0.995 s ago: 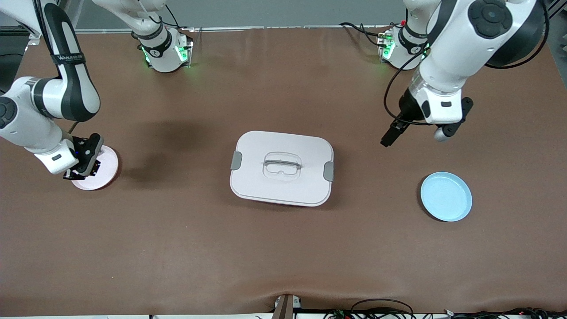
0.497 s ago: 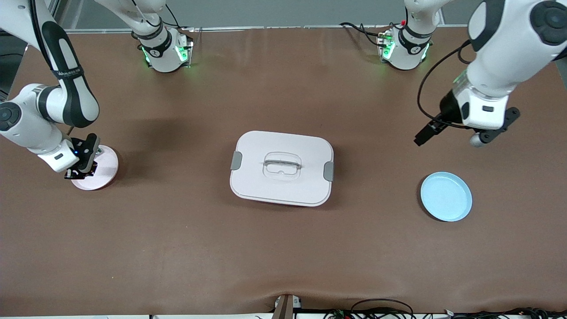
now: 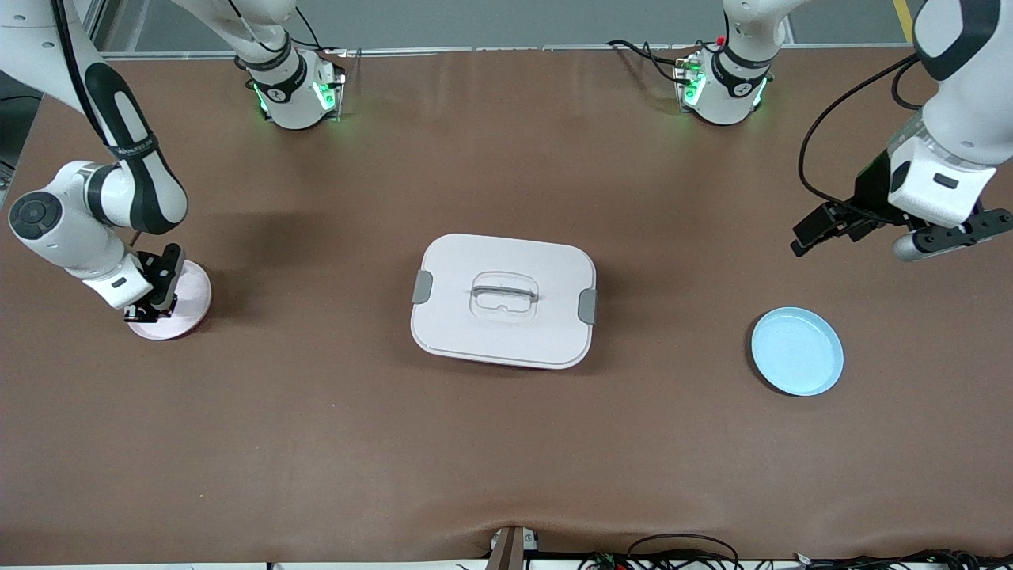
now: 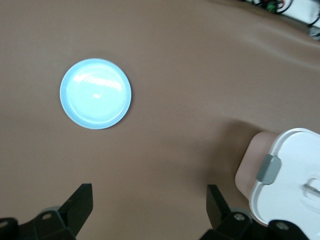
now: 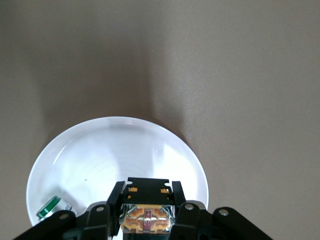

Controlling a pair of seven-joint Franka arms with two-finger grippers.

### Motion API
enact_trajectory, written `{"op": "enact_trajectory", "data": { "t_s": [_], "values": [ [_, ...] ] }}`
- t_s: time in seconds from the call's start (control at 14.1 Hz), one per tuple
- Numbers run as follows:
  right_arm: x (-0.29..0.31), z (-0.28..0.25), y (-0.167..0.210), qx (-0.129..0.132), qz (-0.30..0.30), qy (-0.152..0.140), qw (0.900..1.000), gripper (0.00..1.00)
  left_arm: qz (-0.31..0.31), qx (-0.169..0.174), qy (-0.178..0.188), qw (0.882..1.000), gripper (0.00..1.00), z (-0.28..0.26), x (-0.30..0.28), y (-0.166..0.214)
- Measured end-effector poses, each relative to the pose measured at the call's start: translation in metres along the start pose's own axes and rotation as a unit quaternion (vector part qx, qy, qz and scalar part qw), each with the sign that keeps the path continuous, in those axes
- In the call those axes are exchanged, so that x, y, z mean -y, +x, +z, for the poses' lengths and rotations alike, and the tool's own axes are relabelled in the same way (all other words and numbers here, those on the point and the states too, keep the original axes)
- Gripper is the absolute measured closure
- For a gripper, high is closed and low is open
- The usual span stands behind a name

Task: Transfer orange switch to right arm and place
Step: 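Lower the switch onto the pink plate with the right gripper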

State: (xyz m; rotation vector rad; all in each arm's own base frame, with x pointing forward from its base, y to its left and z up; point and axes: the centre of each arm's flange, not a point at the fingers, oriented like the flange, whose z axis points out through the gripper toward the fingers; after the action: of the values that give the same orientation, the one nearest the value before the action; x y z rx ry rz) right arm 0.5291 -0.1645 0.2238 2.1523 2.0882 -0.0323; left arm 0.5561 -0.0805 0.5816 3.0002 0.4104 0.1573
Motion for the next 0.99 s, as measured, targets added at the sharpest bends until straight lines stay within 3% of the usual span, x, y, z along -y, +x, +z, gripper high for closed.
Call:
{"op": "enact_trajectory", "data": {
  "t_s": [0.21, 0.99],
  "values": [
    [0.009, 0.021, -0.002, -0.001, -0.016, -0.013, 1.0, 0.58, 0.009, -0.002, -0.006, 1.0, 0.0, -0.018, -0.003, 0.005],
    [0.016, 0.039, -0.007, -0.001, -0.026, -0.008, 1.0, 0.58, 0.064, -0.011, 0.008, 0.998, 0.0, -0.019, 0.001, 0.026]
  ]
}}
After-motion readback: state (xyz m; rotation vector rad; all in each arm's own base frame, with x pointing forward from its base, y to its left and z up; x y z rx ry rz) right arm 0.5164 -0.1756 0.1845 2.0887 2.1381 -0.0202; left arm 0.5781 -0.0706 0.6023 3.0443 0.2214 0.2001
